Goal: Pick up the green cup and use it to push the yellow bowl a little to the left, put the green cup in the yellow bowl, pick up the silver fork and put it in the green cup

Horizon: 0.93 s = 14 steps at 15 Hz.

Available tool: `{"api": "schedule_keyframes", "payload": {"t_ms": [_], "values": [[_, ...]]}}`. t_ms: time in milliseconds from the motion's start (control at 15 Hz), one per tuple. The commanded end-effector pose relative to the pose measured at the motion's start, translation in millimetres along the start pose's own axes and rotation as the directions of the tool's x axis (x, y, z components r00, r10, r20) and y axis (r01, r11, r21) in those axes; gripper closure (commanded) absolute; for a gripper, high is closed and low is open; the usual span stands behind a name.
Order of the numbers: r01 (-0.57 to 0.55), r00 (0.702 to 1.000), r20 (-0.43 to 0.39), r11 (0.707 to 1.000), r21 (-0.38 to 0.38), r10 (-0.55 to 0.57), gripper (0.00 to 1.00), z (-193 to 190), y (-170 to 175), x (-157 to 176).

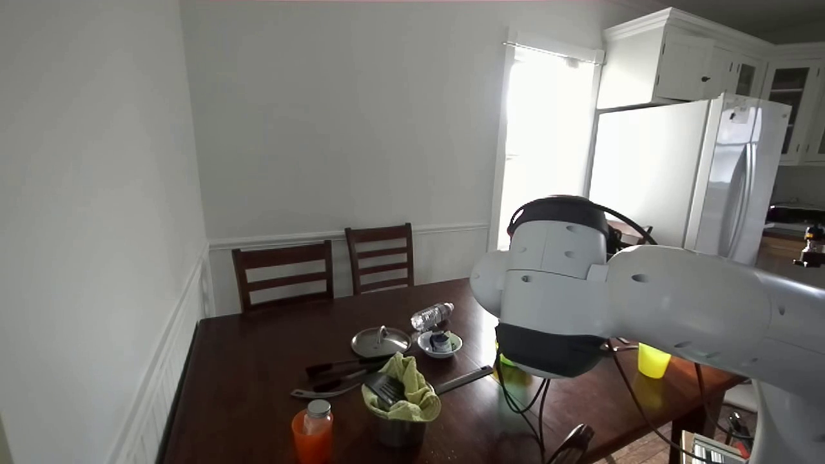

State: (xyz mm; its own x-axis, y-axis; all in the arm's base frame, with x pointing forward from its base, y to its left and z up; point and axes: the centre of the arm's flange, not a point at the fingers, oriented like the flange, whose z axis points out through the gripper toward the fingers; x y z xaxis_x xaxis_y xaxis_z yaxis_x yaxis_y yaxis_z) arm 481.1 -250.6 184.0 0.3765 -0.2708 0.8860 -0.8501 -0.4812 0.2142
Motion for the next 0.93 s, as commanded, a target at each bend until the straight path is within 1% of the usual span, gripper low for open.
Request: {"api": "schedule_keyframes", "payload": {"t_ms": [0, 67, 133, 200, 467, 867], "values": [[-0.027, 1.0, -0.01, 1.0, 0.009, 0.027, 0.1, -4, 7, 7], [-0.033, 0.999, -0.013, 0.999, 0.004, 0.033, 0.04, -5, 8, 11], [-0.037, 0.999, -0.013, 0.999, 0.003, 0.037, 0.0, -5, 9, 15], [-0.037, 0.999, -0.01, 0.999, 0.004, 0.038, 0.0, -6, 11, 21], [-0.001, 0.998, 0.064, 1.0, 0.029, -0.001, 0.0, -8, 17, 46], [0.065, 0.98, 0.182, 0.995, 0.078, -0.078, 0.0, -9, 29, 92]]}}
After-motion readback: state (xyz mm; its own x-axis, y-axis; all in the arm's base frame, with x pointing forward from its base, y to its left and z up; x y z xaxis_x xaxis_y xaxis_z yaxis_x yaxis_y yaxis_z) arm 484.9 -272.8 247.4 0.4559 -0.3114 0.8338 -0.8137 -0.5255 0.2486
